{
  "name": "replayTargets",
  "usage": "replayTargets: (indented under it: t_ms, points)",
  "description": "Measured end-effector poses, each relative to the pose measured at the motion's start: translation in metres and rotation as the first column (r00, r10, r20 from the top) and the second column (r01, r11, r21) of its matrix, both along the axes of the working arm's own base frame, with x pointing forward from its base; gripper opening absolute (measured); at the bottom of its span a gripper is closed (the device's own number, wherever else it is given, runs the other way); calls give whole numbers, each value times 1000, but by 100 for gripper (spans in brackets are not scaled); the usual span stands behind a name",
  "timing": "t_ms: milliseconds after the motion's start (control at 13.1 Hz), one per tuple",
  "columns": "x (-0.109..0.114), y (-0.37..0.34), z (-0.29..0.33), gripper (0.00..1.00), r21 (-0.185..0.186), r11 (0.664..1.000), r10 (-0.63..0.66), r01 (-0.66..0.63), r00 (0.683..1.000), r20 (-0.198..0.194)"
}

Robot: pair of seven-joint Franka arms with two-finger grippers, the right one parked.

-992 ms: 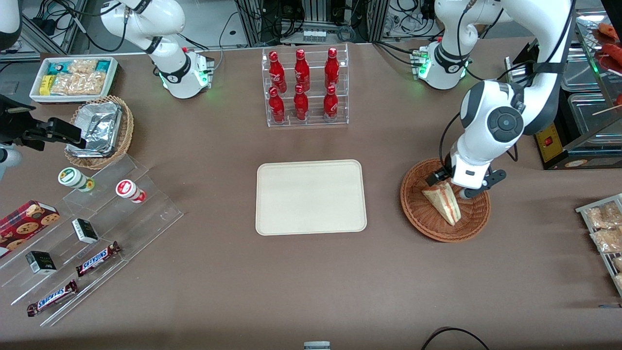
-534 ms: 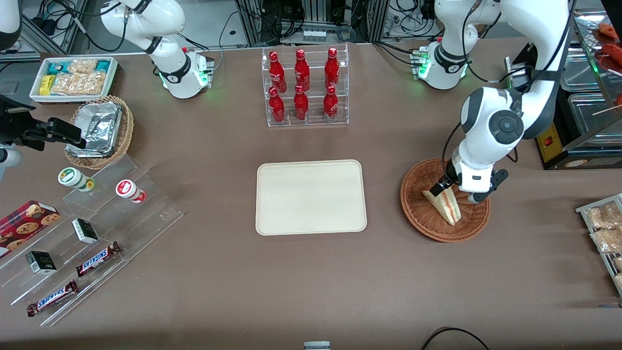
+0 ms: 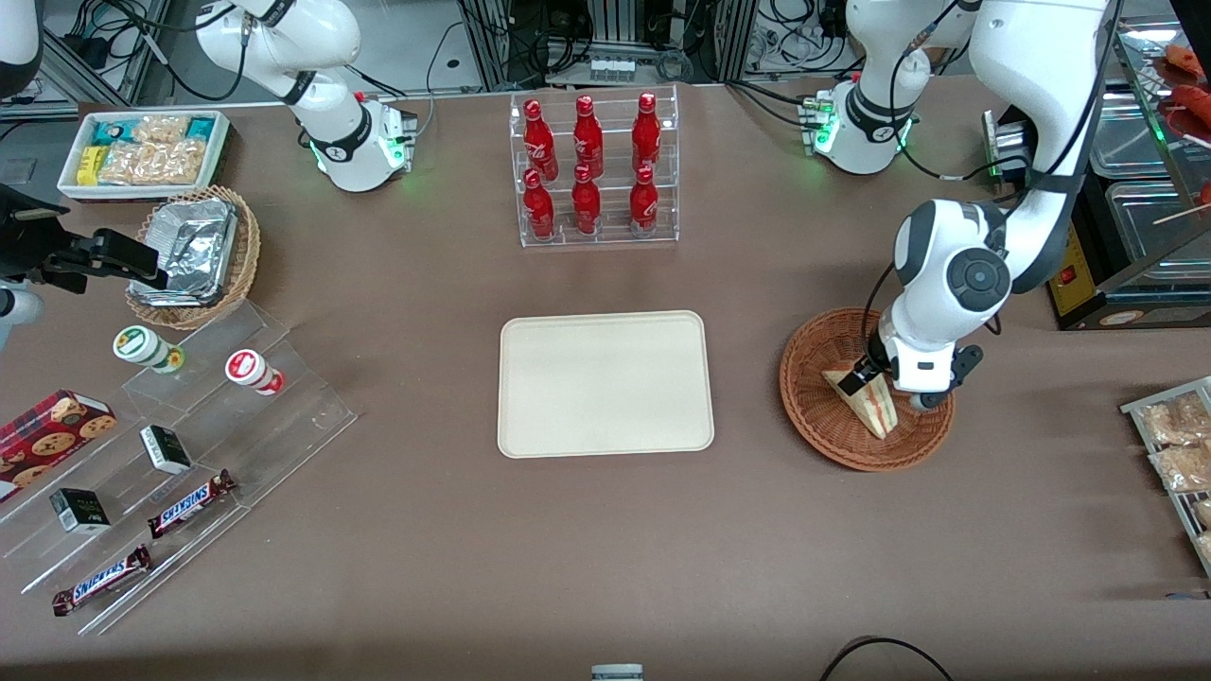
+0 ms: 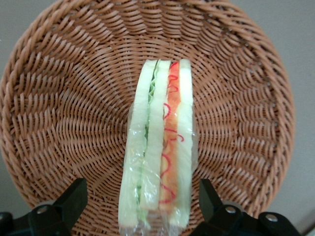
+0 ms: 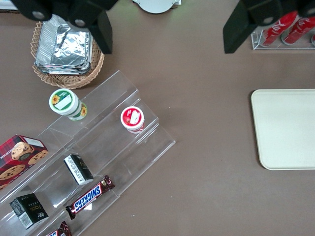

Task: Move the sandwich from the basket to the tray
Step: 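Lower the left gripper and close it on the sandwich, then lift the sandwich and carry it with the left gripper over the cream tray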

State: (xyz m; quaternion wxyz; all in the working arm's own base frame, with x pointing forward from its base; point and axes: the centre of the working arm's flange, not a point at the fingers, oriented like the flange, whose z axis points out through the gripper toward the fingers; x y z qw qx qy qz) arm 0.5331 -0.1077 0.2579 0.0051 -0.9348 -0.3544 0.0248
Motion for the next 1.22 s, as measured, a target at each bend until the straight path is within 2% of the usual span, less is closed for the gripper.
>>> replayTargets:
  t_ms: [153, 229, 458, 610, 839, 992, 1220]
  points:
    - [1, 5, -5, 100, 3, 1000, 16, -16, 1000, -6]
    - [1, 6, -5, 91, 4, 1000, 26, -26, 1000, -6]
    - [3, 6, -3, 56, 3, 999, 38, -38, 999, 1]
    - [7, 5, 1, 39, 1, 999, 40, -40, 999, 12]
    - [15, 3, 12, 29, -2, 999, 39, -39, 999, 25]
    - [22, -3, 28, 18, 3, 1000, 24, -24, 1000, 0]
    - [30, -32, 61, 16, 3, 997, -80, 80, 995, -61]
